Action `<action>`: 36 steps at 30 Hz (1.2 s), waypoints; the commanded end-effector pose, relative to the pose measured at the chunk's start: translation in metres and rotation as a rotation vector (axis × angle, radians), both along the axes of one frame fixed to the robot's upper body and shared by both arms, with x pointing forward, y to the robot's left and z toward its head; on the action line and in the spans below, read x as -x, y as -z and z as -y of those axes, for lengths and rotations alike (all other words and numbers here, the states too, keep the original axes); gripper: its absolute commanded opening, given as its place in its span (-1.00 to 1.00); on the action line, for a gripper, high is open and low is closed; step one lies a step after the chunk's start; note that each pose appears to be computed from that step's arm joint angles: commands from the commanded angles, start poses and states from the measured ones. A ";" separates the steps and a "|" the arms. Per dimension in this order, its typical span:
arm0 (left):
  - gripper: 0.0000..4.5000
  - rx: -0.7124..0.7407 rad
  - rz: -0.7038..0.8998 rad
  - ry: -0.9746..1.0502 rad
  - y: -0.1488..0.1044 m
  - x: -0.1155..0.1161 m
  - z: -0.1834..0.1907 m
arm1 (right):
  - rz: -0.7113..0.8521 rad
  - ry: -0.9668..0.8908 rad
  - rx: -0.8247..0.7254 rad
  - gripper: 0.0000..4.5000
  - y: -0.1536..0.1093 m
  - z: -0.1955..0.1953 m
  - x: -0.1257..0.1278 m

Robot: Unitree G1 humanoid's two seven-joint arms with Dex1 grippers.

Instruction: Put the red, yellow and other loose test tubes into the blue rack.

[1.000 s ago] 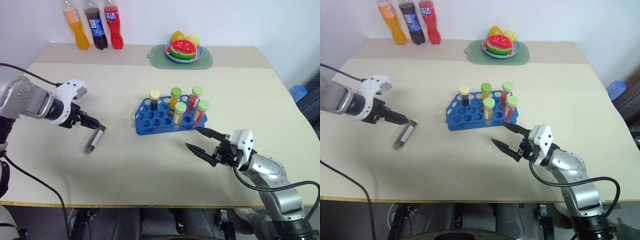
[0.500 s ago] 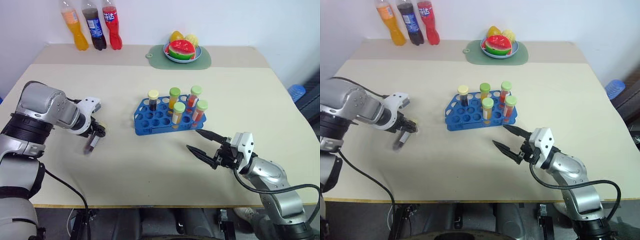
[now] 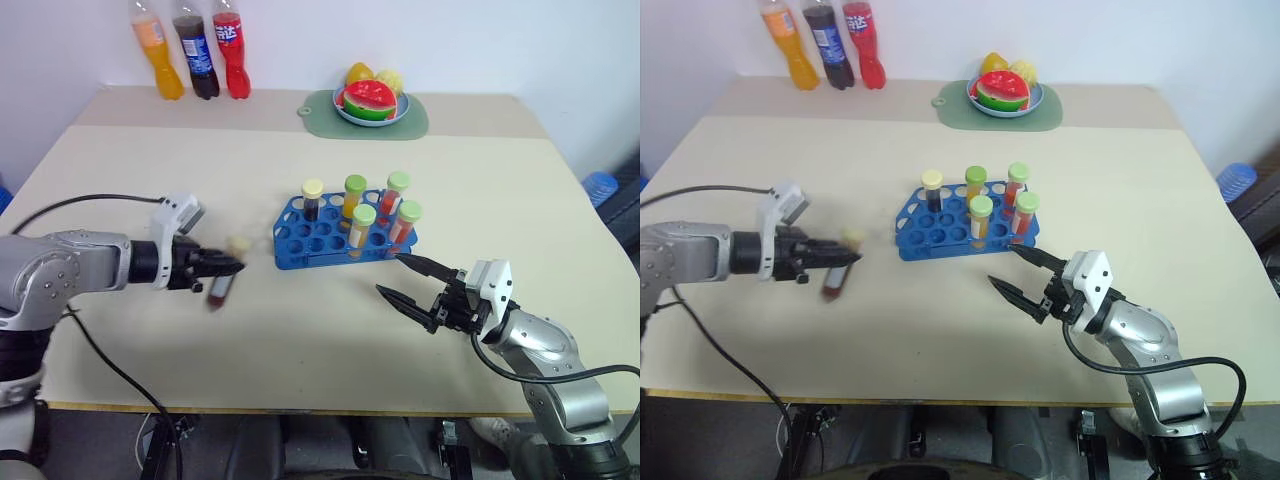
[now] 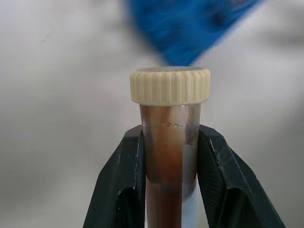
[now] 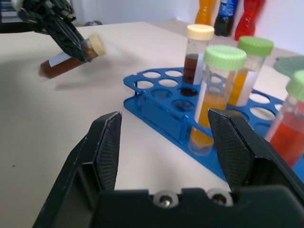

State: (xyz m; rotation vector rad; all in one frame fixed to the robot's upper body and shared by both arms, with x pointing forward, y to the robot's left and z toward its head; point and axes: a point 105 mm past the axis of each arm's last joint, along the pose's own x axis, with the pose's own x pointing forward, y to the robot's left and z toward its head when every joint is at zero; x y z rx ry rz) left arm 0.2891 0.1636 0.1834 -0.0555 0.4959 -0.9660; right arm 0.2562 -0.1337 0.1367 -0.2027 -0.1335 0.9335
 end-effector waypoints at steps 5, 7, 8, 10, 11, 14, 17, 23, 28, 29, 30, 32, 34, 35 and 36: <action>-0.48 0.351 0.505 0.107 -0.068 -0.011 0.033 | 0.056 0.030 -0.009 0.42 -0.013 0.004 0.002; -0.48 0.391 0.540 0.119 -0.070 -0.018 0.042 | 0.060 0.044 -0.008 0.42 -0.013 0.005 0.002; -0.48 0.399 0.562 0.123 -0.069 -0.022 0.045 | 0.062 0.050 -0.005 0.42 -0.013 0.006 0.003; -0.48 0.419 0.584 0.135 -0.059 -0.030 0.054 | 0.065 0.072 -0.005 0.42 -0.013 0.008 0.004; -0.48 0.426 0.581 0.137 -0.053 -0.034 0.059 | 0.067 0.083 -0.009 0.42 -0.013 0.010 0.005; -0.48 0.423 0.582 0.138 -0.036 -0.046 0.068 | 0.068 0.108 -0.005 0.42 -0.013 0.012 0.008; -0.48 0.372 0.574 0.163 -0.012 -0.052 0.078 | 0.067 0.135 -0.001 0.42 -0.013 0.016 0.011; -0.48 0.272 0.612 0.177 0.017 -0.061 0.083 | 0.060 0.179 0.006 0.42 -0.011 0.023 0.016; -0.48 0.244 0.646 0.176 0.026 -0.065 0.087 | 0.043 0.215 0.016 0.42 -0.010 0.031 0.023; -0.48 0.240 0.650 0.176 0.027 -0.066 0.088 | 0.038 0.221 0.020 0.42 -0.009 0.033 0.025; -0.48 0.242 0.644 0.176 0.029 -0.067 0.089 | 0.033 0.229 0.023 0.42 -0.008 0.036 0.027; -0.48 0.243 0.642 0.184 0.031 -0.067 0.093 | 0.025 0.241 0.030 0.42 -0.006 0.039 0.031; -0.48 0.249 0.637 0.199 0.034 -0.066 0.097 | 0.023 0.250 0.032 0.42 -0.006 0.041 0.032; -0.48 0.253 0.633 0.205 0.035 -0.065 0.098 | 0.023 0.252 0.033 0.42 -0.006 0.041 0.033; -0.48 0.250 0.633 0.215 0.036 -0.064 0.100 | 0.023 0.254 0.033 0.42 -0.006 0.041 0.033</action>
